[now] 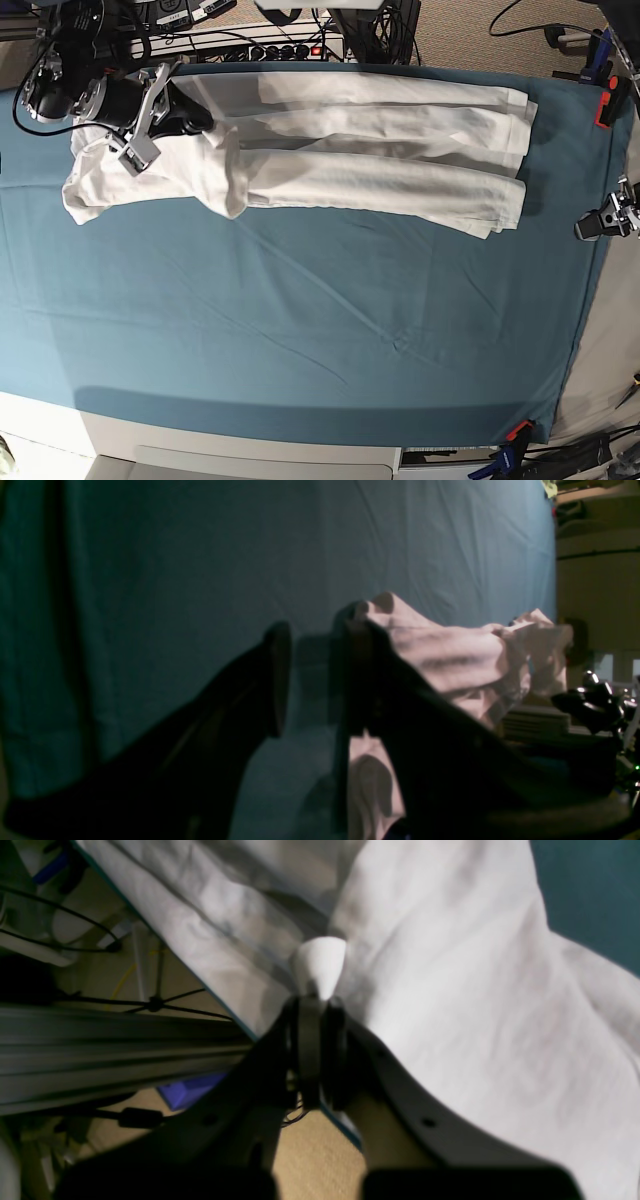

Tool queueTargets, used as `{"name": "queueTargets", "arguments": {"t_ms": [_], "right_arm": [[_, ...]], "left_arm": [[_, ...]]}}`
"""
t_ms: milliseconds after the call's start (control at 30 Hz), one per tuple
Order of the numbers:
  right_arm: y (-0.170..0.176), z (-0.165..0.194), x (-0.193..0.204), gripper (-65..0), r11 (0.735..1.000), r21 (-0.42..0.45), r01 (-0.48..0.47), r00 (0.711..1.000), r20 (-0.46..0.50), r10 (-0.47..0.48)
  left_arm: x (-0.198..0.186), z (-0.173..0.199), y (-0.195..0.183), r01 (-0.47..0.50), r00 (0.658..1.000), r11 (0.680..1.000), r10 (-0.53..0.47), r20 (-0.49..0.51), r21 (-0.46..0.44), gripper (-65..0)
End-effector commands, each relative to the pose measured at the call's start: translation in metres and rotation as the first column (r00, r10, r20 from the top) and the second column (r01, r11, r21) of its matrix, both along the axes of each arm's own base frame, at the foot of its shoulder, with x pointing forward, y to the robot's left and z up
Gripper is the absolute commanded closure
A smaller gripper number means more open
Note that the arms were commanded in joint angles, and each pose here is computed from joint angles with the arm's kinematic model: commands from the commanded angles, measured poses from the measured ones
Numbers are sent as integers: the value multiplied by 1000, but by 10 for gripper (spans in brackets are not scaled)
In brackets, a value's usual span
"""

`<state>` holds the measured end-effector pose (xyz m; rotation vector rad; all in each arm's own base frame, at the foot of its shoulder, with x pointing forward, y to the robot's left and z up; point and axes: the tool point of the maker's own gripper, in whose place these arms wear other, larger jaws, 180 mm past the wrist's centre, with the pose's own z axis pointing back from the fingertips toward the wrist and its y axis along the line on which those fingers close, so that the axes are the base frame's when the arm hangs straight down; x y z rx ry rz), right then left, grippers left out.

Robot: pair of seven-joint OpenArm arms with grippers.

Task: Fold the T-shirt properly
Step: 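Grasp the sleeve end with the right gripper and fold it inward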

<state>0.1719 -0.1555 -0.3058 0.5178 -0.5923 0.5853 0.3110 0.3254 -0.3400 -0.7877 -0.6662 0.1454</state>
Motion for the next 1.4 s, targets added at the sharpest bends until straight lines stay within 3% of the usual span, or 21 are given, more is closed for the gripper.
{"name": "queueTargets", "arguments": {"t_ms": [0,733,767,867,933,1167,1267,1367], "right_arm": [[1,7,1,0,1000,11,-9,1000,25,8],[-10,-5,-5,0,998,-68,6,1000,-4,-6],[-10,-6,-6,-18,998,-68,6,1000,-10,-6],[-8,-10,-18,-175,998,-55,1,999,-45,-4],[-5,-13,-28,-245,999,-33,-3,997,-75,0],[-1,-10,-30,-250,1000,-19,-7,997,-73,6],[-9,-7,-15,-250,997,-73,21,1000,-17,-22],[-28,7,19,-250,983,-97,155,982,126,-142]], "left_arm": [[11,22,12,-19,998,1000,18,61,16,-192],[11,21,12,-18,998,1000,17,60,16,-192],[11,21,12,-18,998,1000,17,60,16,-192],[11,21,12,-18,998,1000,17,60,16,-192],[11,22,12,-19,998,1000,18,62,16,-192],[13,24,14,-34,997,999,33,76,13,-192],[11,22,12,-20,998,1000,19,61,17,-212],[5,17,10,2,999,1000,-2,35,21,-288]]}}
